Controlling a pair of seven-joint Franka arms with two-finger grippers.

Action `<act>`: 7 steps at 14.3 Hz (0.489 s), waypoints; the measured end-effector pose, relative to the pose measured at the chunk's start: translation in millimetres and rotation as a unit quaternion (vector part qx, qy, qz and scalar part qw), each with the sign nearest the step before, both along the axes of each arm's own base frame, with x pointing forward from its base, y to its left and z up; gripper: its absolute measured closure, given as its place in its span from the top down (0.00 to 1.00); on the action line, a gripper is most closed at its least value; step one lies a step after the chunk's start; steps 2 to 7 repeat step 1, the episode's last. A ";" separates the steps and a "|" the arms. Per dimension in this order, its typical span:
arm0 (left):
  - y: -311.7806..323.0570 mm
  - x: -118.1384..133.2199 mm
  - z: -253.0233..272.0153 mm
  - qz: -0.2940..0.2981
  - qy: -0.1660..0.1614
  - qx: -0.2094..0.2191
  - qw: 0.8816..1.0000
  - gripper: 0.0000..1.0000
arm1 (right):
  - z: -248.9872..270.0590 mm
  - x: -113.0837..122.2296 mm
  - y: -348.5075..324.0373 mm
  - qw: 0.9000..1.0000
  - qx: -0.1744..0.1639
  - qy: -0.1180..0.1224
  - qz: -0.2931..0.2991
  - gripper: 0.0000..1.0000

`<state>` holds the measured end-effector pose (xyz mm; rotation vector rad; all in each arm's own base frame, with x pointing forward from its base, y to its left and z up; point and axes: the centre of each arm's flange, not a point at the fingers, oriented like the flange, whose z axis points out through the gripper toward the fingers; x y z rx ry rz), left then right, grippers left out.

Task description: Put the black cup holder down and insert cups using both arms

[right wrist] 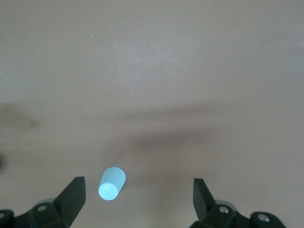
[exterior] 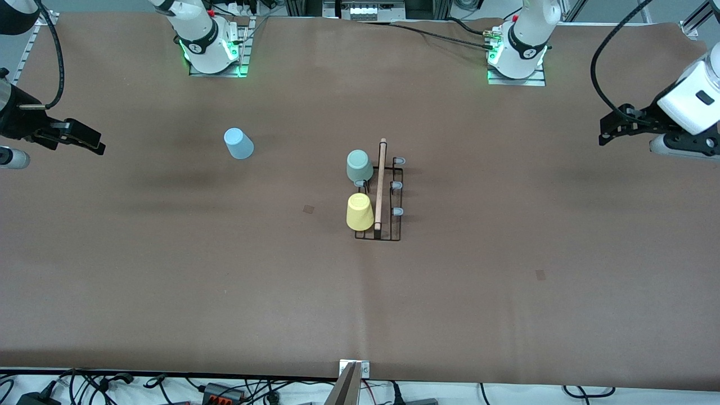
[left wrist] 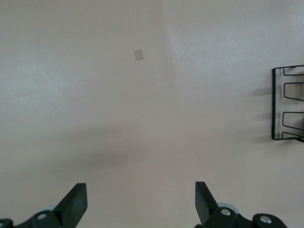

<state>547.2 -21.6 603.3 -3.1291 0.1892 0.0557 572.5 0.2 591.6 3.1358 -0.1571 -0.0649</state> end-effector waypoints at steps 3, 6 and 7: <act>-0.6 -2.5 1.2 0.000 0.000 0.001 1.000 1.00 | -0.1 0.1 0.0 1.000 0.000 0.000 0.000 1.00; -0.6 -2.5 1.2 0.000 0.000 0.001 1.000 1.00 | -0.1 0.1 0.0 1.000 0.000 0.000 0.000 1.00; -0.6 -2.5 1.2 0.000 0.000 0.001 1.000 1.00 | -0.1 0.1 0.0 1.000 0.000 0.000 0.000 1.00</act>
